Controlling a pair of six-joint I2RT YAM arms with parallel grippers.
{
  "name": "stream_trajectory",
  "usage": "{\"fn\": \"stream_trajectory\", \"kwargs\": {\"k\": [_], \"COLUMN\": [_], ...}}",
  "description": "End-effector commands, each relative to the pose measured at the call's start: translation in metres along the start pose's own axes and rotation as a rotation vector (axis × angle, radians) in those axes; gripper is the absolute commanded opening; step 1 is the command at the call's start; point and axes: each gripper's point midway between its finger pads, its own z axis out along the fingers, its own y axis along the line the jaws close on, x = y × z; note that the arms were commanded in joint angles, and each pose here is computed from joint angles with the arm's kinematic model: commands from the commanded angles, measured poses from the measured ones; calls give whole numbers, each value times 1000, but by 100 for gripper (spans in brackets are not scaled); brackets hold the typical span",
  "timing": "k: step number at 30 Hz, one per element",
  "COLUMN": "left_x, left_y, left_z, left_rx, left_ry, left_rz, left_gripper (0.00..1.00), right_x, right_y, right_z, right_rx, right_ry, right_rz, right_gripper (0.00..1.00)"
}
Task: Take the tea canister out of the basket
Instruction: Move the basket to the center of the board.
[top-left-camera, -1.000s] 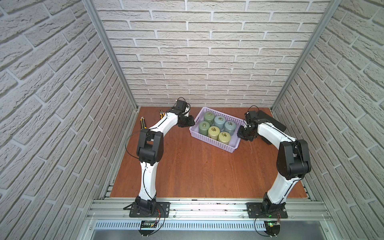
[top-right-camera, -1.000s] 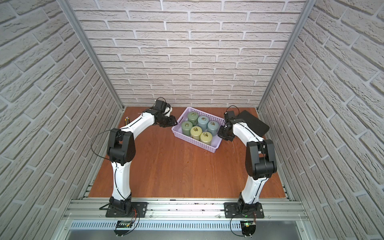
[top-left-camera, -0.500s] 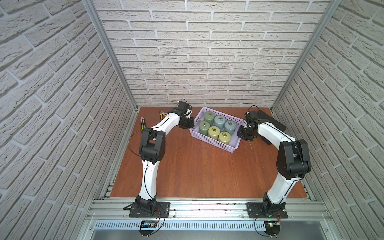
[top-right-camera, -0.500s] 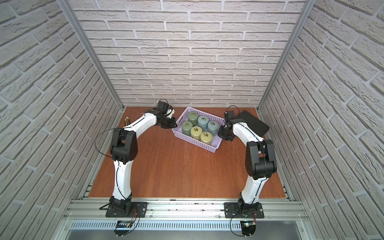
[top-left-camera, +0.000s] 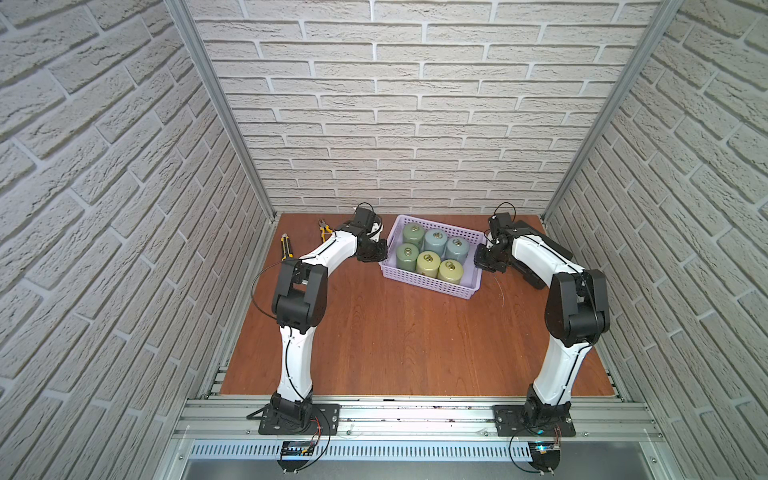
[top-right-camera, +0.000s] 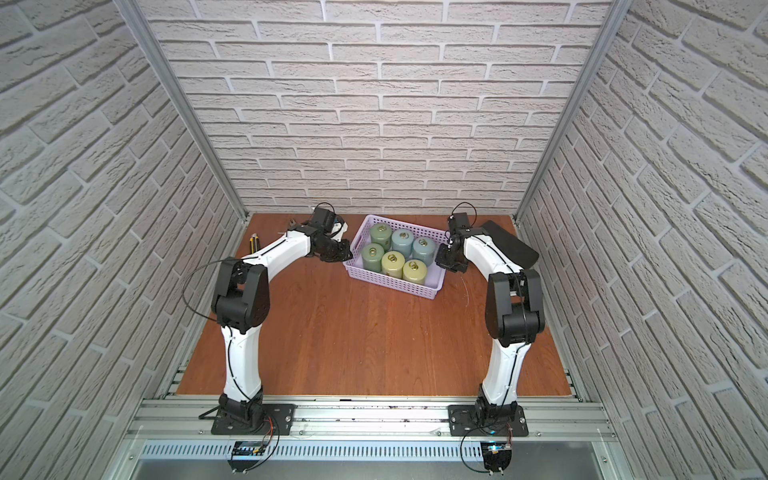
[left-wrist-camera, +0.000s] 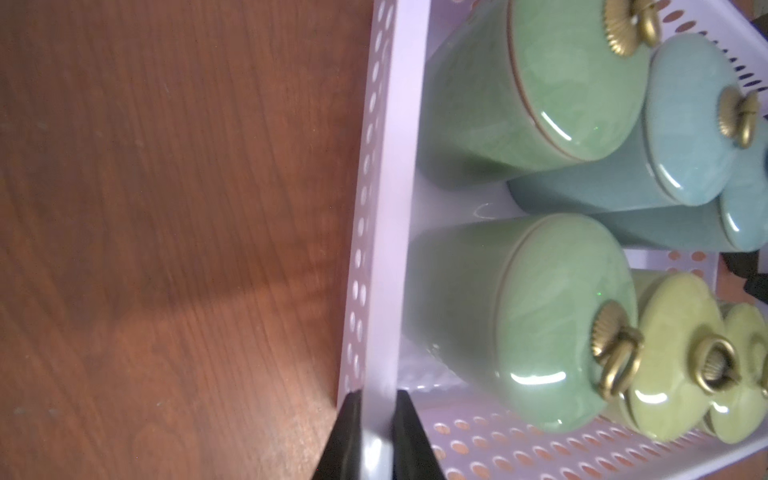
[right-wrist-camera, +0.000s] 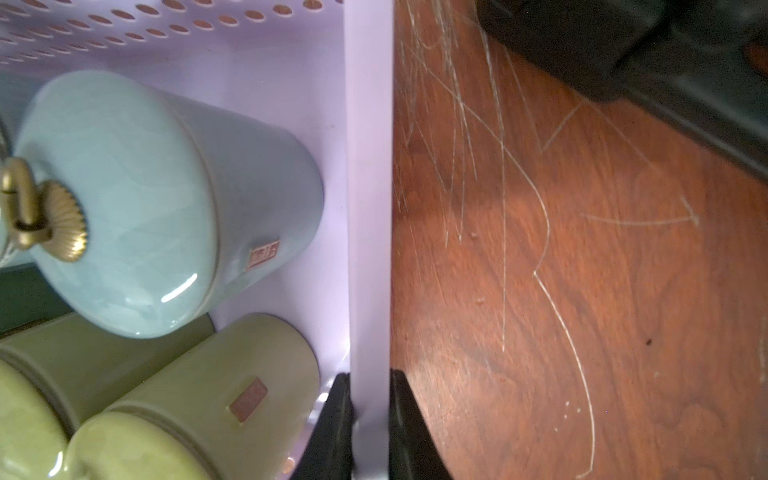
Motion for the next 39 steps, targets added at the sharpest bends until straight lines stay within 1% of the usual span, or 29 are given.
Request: {"fn": "stream_trajectory", "kwargs": {"k": [1, 2, 9, 12, 18, 32, 34, 35, 39], "left_x": [3, 5, 14, 18, 30, 62, 66, 67, 74], "left_y": [20, 23, 39, 45, 45, 38, 37, 36, 32], "left_z": [-12, -14, -30, -35, -39, -45, -47, -47, -48], "left_rx": [-58, -66, -118, -121, -116, -113, -112, -112, -113], "left_ry": [-32, -36, -66, -77, -64, -50, -48, -47, -39], "left_rz": [-109, -116, -156, -181, -191, -208, -210, -209, -207], "left_gripper": [1, 0, 0, 0, 0, 0, 0, 0, 0], "right_x": [-22, -21, -28, -29, -26, 10, 17, 16, 24], "right_y": [56, 56, 67, 71, 74, 54, 49, 50, 45], "right_z": [-18, -7, 0, 3, 3, -4, 2, -10, -14], "right_rx": [-196, -188, -202, -208, -199, -157, -147, -155, -147], "right_ry": [-58, -33, -17, -11, 3, 46, 67, 43, 45], "right_rz": [-93, -96, -134, -144, -155, -143, -138, -142, -138], "right_gripper": [7, 6, 6, 6, 6, 5, 5, 5, 5]}}
